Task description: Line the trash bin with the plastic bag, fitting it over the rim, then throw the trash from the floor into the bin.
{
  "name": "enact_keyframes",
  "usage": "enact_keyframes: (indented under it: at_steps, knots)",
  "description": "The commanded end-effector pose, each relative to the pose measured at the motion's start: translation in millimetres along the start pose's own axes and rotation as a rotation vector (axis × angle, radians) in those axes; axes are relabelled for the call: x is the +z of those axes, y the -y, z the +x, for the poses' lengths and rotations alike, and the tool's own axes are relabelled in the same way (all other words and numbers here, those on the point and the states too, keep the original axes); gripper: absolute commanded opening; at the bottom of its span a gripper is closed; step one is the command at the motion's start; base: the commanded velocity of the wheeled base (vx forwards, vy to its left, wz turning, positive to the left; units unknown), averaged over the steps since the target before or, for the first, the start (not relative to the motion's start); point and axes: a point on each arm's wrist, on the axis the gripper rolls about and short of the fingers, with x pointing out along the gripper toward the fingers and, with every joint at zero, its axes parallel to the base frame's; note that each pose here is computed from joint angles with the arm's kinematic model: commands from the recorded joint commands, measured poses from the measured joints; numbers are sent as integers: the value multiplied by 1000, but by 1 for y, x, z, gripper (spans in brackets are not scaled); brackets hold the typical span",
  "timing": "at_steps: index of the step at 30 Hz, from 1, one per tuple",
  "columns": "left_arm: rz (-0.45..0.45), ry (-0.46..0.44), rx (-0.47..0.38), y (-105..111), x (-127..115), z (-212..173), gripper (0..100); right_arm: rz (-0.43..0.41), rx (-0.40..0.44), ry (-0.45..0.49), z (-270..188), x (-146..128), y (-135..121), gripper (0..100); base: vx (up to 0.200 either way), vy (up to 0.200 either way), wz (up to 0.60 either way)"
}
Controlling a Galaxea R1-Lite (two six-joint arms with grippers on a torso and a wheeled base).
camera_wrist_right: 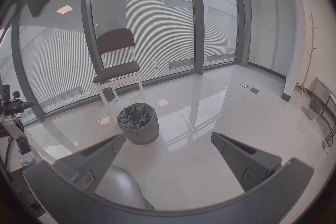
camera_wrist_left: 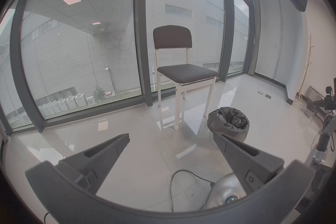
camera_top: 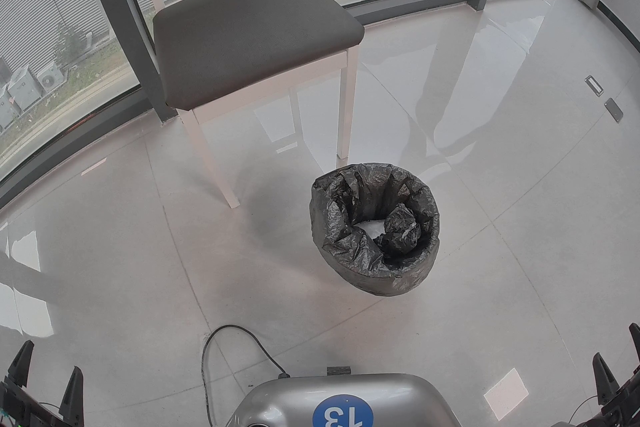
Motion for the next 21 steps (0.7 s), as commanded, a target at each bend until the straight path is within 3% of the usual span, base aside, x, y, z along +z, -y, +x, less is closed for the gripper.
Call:
enact_keyframes:
  at_steps: [1,6,21]
  knots:
    - [-4,-14,2,0,-6,1,100,0,0,12,-1,-1,0,100,0,0,0]
    - [-17,-12,39,-1,-6,1,100,-3,0,12,-1,-1,0,100,0,0,0]
    - [-16,-9,39,-1,-5,1,100,-43,-8,13,-1,-1,0,100,0,0,0]
